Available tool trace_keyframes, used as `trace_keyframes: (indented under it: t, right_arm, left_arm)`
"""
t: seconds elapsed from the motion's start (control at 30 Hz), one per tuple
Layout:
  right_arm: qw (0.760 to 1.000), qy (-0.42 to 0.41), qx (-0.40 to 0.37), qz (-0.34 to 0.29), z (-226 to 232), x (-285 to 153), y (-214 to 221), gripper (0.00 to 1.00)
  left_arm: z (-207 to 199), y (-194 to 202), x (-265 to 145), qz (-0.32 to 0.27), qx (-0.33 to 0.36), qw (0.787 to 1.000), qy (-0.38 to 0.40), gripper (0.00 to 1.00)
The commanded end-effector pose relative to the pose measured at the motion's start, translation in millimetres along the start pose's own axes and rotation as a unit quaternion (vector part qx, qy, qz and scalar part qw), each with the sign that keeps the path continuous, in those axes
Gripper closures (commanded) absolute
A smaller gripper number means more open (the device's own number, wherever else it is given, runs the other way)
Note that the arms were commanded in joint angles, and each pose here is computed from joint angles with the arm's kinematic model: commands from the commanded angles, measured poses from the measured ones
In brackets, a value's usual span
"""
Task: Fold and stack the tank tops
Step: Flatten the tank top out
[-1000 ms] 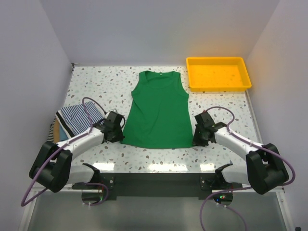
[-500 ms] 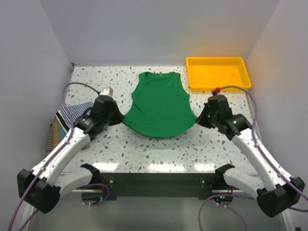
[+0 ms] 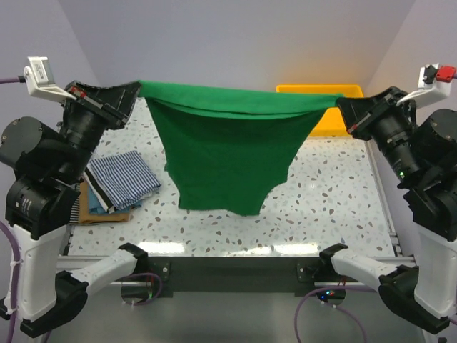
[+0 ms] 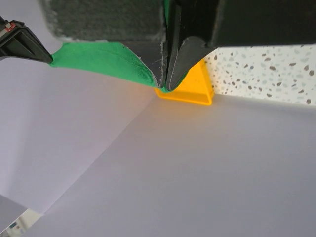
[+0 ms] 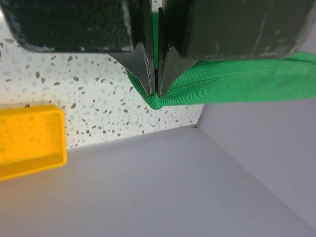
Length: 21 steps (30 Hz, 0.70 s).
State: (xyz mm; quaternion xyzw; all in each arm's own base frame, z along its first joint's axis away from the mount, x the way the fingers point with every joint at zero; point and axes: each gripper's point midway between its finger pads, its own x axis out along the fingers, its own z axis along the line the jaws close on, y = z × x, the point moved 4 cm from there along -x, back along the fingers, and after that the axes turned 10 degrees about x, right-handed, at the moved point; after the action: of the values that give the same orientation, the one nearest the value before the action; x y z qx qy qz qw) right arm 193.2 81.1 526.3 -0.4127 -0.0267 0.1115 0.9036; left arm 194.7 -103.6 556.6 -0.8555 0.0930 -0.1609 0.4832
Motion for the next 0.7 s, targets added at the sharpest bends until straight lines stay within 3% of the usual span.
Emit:
trace_keyframes:
  t: [0.0, 0.27, 0.47, 0.67]
  right_arm:
    - [0.999, 0.016, -0.041, -0.003, 1.9, 20.9, -5.9, 1.0]
    - [0.997, -0.004, -0.06, 0.05, 10.6, 116.5, 30.7, 1.0]
    - [0.995, -0.023, -0.062, 0.068, 17.2, 207.5, 45.7, 1.0]
    - [0.997, -0.054, -0.039, 0.043, 30.1, 252.4, 22.2, 1.0]
  left_arm:
    - [-1.2, -5.8, 22.6, -0.01, 0.016, 1.0, -0.006, 1.0]
    - [29.9, 17.6, 91.6, -0.015, 0.04, 0.997, -0.062, 1.0]
    - [74.8, 57.6, 188.3, 0.061, 0.011, 0.998, 0.014, 1.0]
    - [72.3, 1.9, 230.9, 0.035, 0.009, 0.995, 0.096, 1.0]
